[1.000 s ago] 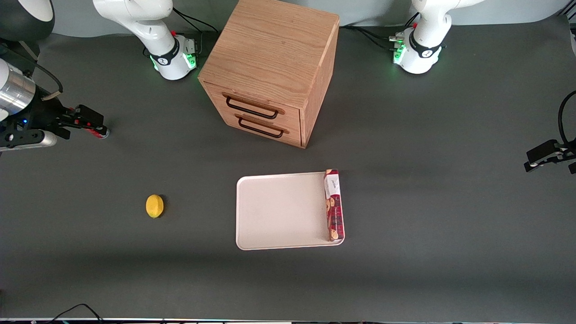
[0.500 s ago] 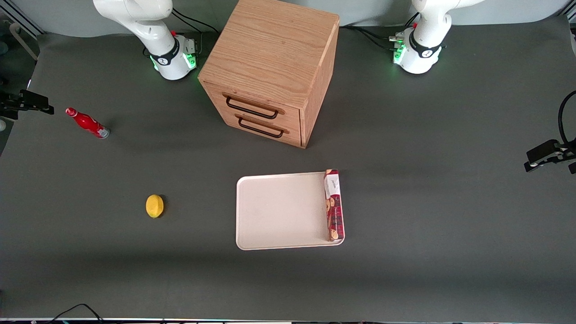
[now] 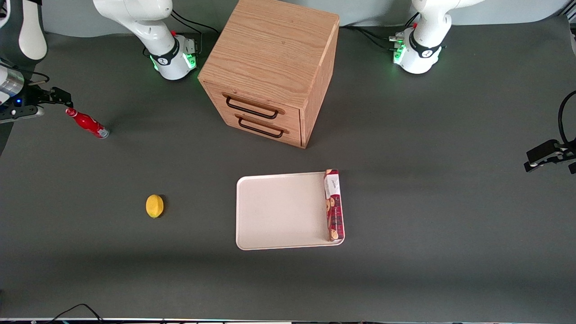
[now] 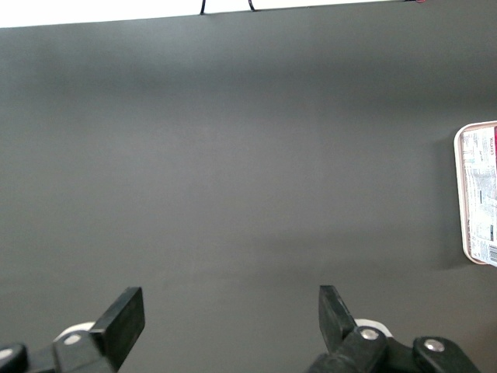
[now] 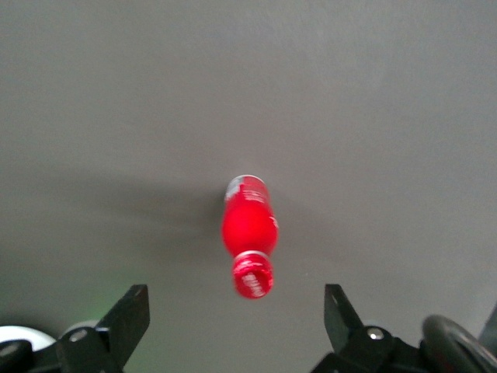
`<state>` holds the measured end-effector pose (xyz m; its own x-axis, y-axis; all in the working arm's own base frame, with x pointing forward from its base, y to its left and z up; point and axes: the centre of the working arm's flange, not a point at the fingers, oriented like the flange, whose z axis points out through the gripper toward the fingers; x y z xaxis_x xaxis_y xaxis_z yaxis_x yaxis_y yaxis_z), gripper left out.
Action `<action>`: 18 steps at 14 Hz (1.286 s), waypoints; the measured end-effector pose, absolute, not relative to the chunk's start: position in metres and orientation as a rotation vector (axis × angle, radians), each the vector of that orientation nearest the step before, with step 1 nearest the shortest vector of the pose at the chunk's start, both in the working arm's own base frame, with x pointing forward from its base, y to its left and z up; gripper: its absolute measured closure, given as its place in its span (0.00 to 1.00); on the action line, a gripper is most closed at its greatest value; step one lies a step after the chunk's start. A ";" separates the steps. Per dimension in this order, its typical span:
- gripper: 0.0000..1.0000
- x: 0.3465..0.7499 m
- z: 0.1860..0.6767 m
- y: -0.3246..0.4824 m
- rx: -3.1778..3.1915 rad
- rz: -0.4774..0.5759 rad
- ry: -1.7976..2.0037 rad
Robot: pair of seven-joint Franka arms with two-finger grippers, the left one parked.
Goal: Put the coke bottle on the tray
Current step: 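Close the right gripper around the red bottle's neck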
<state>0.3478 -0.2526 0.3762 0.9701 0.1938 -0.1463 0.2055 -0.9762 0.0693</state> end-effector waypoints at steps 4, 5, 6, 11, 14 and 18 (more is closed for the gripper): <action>0.00 0.324 0.329 -0.257 3.035 -0.145 0.329; 0.06 0.324 0.327 -0.257 3.035 -0.149 0.330; 0.06 0.324 0.326 -0.258 3.035 -0.152 0.335; 0.59 0.324 0.325 -0.259 3.031 -0.146 0.375; 0.68 0.325 0.326 -0.258 3.028 -0.143 0.389; 0.68 0.340 0.343 -0.253 3.009 -0.163 0.429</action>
